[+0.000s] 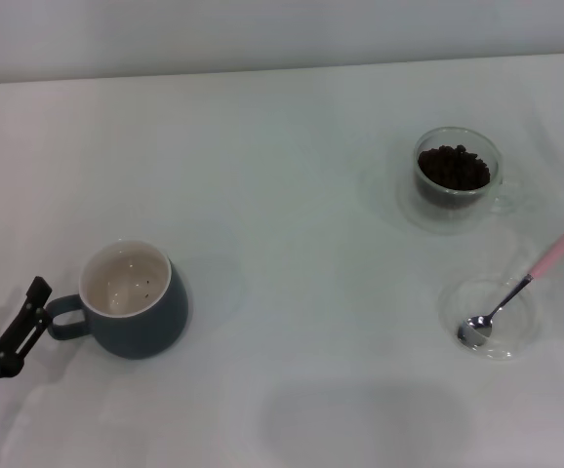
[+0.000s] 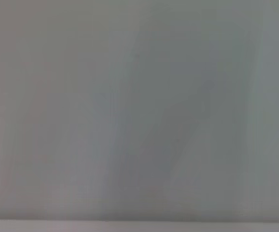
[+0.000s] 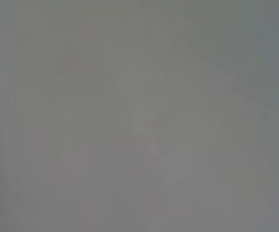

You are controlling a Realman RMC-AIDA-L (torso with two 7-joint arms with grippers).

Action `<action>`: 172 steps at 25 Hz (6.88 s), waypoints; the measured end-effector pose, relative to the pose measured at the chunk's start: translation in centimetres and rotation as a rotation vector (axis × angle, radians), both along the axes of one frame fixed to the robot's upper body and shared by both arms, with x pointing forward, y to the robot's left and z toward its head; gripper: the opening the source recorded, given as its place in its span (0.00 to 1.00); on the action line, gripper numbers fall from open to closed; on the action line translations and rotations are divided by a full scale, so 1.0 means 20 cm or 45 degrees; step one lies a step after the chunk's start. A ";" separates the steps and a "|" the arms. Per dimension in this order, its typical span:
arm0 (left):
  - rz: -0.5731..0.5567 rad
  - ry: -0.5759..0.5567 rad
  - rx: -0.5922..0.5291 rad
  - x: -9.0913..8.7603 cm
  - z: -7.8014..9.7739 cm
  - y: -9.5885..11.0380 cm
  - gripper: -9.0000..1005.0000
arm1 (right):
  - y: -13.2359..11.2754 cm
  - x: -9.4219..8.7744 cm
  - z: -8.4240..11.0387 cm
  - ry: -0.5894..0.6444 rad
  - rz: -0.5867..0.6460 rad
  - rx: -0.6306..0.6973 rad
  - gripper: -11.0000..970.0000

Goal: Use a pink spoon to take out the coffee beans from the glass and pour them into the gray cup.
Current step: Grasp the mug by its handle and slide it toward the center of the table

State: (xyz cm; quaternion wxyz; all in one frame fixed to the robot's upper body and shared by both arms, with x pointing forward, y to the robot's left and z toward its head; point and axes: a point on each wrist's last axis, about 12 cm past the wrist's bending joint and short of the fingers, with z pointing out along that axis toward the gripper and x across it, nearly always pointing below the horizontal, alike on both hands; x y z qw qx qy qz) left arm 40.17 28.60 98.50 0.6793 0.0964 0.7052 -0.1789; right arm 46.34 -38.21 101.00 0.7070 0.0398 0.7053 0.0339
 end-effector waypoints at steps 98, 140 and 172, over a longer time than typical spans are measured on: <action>-0.426 0.183 0.173 0.32 -0.02 -0.29 0.17 | 0.03 0.11 0.02 0.006 -0.005 0.019 0.91; -0.587 0.174 0.190 0.35 0.00 -0.35 0.43 | 0.05 0.12 0.02 0.003 0.010 0.026 0.91; -0.566 0.182 0.188 0.24 -0.03 -0.26 0.66 | 0.03 0.08 0.01 0.016 0.000 0.022 0.91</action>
